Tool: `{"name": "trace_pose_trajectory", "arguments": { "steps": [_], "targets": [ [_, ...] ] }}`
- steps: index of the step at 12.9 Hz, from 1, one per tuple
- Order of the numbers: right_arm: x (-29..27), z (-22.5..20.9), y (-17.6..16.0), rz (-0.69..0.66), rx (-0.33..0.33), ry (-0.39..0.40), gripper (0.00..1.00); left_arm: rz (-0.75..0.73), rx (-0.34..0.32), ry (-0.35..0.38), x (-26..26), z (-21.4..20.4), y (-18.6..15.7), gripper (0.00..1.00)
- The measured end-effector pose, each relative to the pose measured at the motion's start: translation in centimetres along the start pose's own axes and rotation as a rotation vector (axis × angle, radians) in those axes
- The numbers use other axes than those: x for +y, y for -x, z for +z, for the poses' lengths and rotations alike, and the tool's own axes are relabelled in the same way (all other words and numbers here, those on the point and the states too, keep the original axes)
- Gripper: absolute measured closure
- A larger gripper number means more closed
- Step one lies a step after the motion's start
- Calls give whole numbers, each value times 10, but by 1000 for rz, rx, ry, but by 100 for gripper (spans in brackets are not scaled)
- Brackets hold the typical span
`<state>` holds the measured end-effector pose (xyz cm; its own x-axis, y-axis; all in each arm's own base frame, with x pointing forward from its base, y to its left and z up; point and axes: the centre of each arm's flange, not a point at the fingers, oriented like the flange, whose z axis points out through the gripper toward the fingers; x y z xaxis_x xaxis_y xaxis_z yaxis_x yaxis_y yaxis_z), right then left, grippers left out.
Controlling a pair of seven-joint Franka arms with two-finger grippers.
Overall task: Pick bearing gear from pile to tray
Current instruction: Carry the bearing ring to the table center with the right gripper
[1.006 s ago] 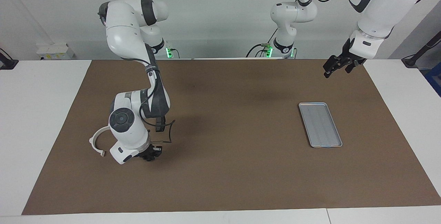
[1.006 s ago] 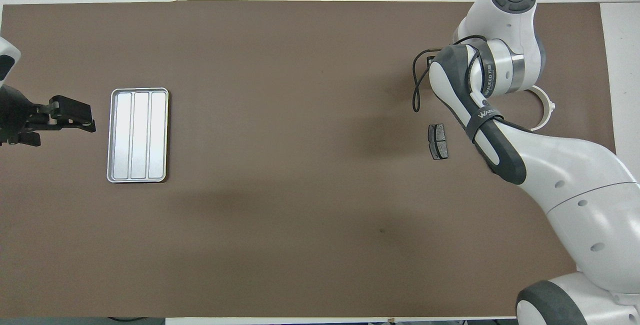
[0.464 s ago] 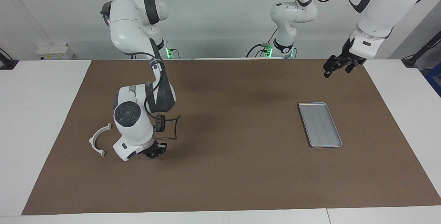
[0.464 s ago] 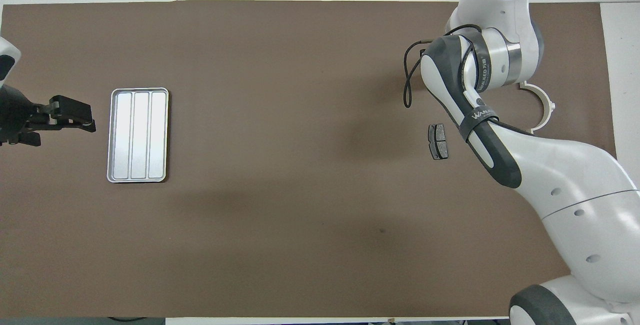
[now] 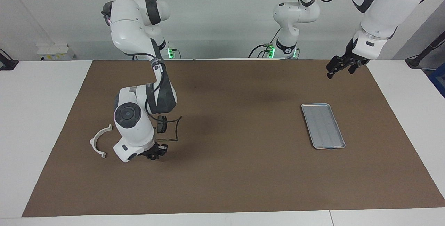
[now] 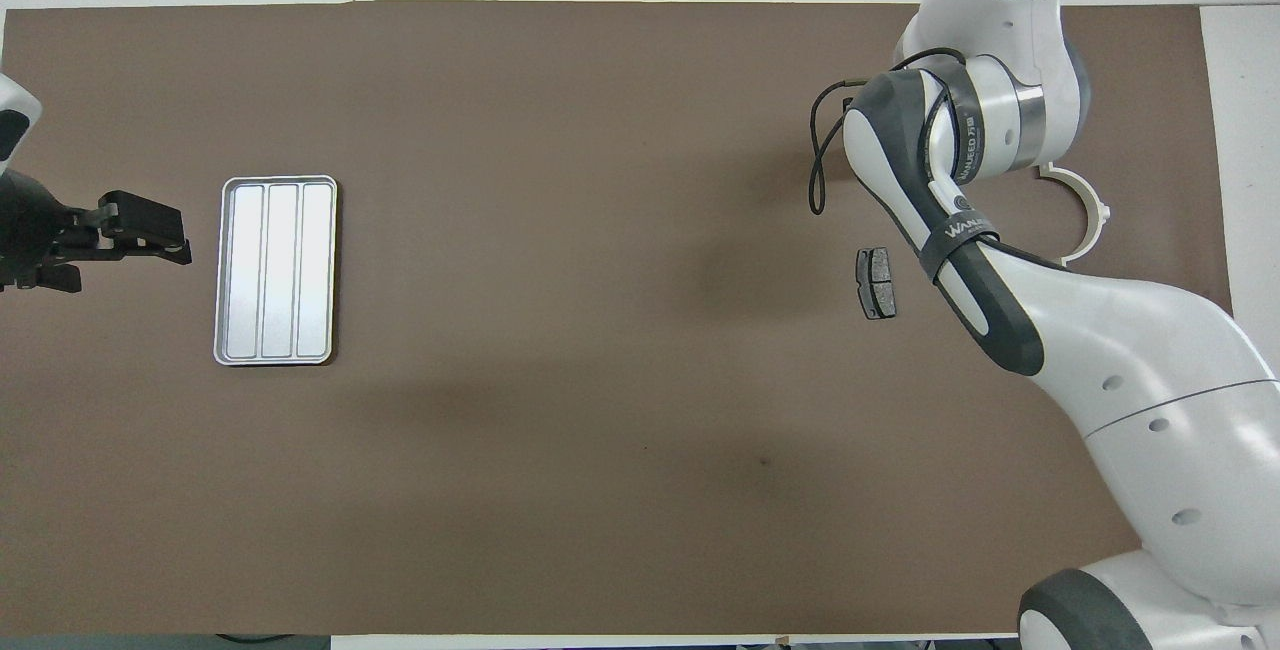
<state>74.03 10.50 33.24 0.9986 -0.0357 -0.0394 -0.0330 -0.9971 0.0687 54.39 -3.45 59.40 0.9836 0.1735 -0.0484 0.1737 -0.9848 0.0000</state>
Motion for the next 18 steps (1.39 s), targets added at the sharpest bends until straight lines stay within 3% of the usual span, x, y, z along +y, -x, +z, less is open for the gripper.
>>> {"name": "trace_pose_trajectory", "arguments": {
  "steps": [5, 7, 9, 13, 18],
  "targets": [
    [-2, -1, 0, -3, 2, 0, 65, 0, 0, 0, 0, 0, 0, 0],
    [-29, -7, 5, 25, 9, -15, 65, 0, 0, 0, 0, 0, 0, 0],
    [-96, -17, 22, 140, 14, -42, 65, 0, 0, 0, 0, 0, 0, 0],
    [-257, -41, 87, 424, 52, -91, 65, 0, 0, 0, 0, 0, 0, 0],
    [-364, -28, 150, 582, 74, -144, 65, 0, 0, 0, 0, 0, 0, 0]
  ]
}}
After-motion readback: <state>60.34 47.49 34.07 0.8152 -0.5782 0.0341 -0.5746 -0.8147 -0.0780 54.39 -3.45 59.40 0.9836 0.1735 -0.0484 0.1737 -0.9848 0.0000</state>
